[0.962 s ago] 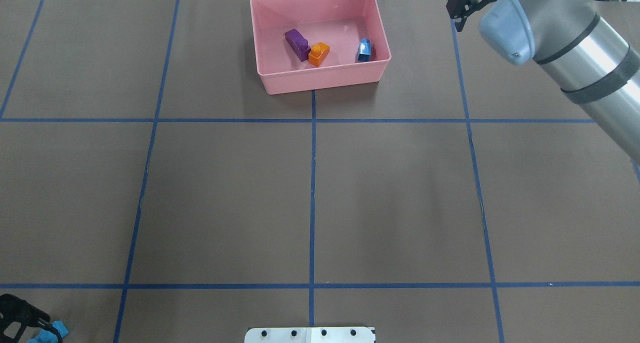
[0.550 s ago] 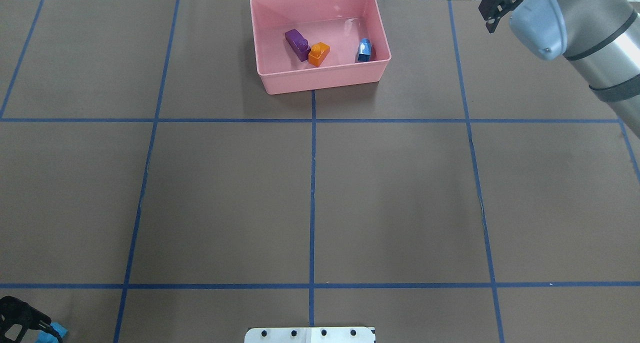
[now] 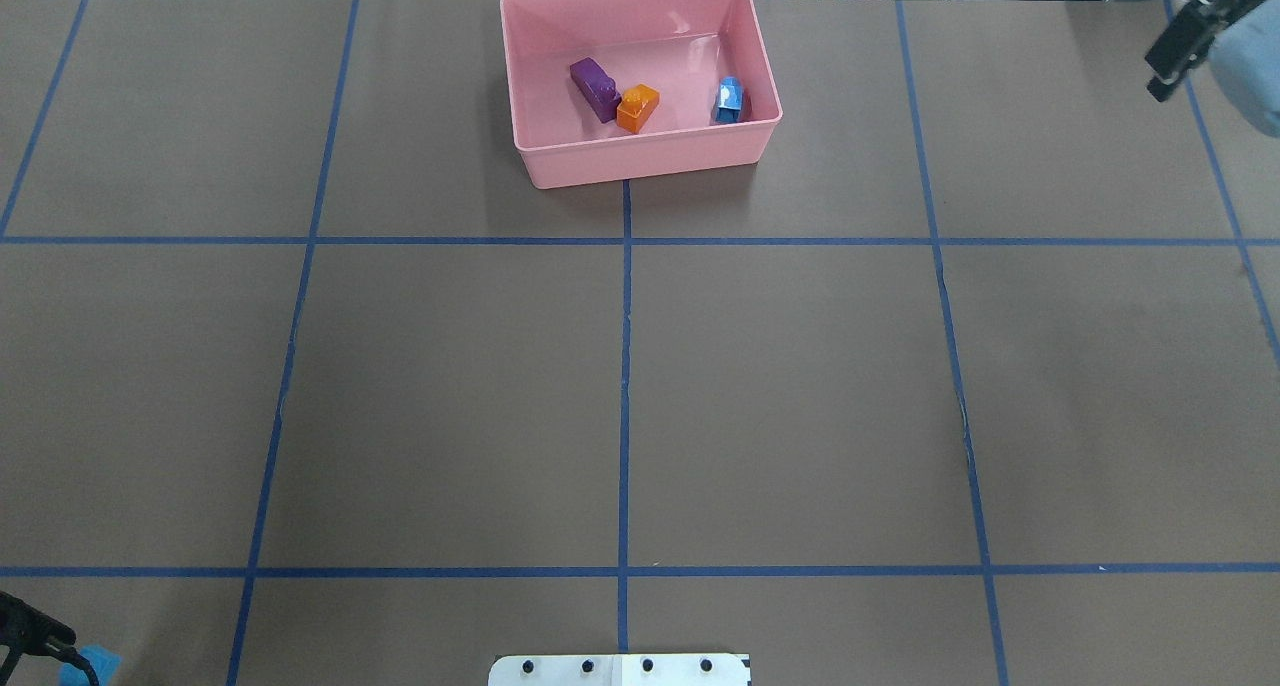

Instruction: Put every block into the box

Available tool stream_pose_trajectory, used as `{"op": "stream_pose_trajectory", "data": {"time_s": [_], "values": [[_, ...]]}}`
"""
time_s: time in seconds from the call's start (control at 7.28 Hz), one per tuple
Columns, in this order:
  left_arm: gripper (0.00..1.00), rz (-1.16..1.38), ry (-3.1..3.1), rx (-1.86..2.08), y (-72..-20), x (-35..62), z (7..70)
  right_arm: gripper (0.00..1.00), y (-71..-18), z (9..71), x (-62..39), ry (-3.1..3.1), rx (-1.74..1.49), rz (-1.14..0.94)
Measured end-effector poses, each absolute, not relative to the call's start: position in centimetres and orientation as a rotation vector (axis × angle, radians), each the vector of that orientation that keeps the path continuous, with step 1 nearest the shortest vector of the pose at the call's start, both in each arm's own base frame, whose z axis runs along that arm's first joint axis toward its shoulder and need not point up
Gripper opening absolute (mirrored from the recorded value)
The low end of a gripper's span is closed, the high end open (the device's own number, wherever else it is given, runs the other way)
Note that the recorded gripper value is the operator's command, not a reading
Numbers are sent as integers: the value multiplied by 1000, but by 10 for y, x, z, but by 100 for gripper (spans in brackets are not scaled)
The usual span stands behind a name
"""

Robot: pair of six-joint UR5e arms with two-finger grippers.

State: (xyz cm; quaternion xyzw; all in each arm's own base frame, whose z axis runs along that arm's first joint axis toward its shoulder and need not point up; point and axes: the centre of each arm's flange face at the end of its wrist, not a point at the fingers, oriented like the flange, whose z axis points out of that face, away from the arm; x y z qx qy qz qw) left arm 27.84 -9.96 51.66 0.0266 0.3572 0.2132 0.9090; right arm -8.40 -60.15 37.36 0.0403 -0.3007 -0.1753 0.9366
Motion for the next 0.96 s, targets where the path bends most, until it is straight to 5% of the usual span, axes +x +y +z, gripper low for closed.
{"op": "stream_pose_trajectory", "data": {"time_s": [0.55,0.96], "values": [[0,329,925,-82,-148,243,447,100,-467,536,-35,-679,55,-397],[0,267,1074,-39,-241,238,390,100,-379,614,-14,-688,19,-376]]}}
